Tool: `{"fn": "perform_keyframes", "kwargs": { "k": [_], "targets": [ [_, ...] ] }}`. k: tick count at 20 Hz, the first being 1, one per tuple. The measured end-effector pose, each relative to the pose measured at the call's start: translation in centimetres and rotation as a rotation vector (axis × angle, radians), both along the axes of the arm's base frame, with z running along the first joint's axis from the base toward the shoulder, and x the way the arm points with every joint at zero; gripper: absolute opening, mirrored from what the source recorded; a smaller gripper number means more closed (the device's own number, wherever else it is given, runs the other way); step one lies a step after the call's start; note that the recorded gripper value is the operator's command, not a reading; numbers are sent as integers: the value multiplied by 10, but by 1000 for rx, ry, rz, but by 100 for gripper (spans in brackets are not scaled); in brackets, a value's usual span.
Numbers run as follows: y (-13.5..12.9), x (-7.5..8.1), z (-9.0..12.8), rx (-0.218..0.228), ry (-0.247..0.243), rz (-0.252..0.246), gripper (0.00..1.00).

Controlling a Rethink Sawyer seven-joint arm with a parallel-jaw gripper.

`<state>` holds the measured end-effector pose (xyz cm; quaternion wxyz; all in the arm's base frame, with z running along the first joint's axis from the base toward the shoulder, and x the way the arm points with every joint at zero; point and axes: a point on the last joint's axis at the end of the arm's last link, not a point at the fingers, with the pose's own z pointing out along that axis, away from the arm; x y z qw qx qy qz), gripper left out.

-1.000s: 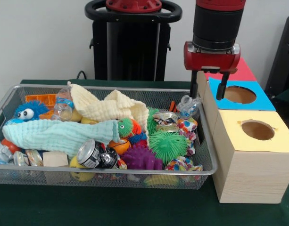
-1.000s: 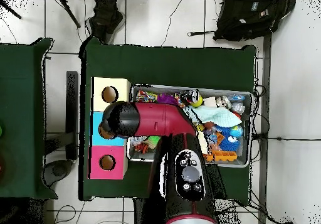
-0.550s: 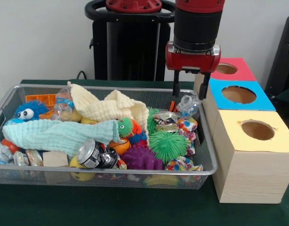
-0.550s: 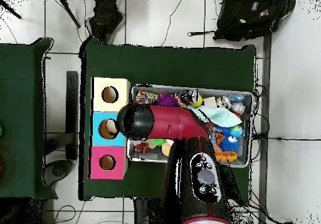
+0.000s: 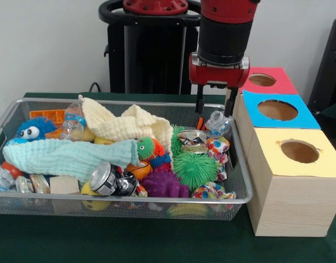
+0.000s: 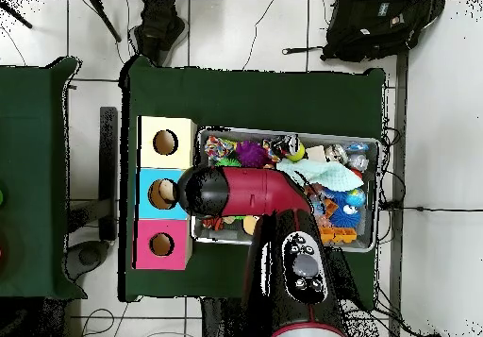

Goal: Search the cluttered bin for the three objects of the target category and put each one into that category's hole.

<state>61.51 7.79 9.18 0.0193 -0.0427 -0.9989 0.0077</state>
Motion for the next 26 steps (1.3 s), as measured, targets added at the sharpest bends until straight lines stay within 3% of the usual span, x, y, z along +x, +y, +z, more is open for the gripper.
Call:
{"fn": "perform_keyframes", "kwargs": {
  "k": [18,26],
  "targets": [
    [10,-27,-39,9,22,23,100],
    [21,-38,-47,28,41,35,100]
  ]
}}
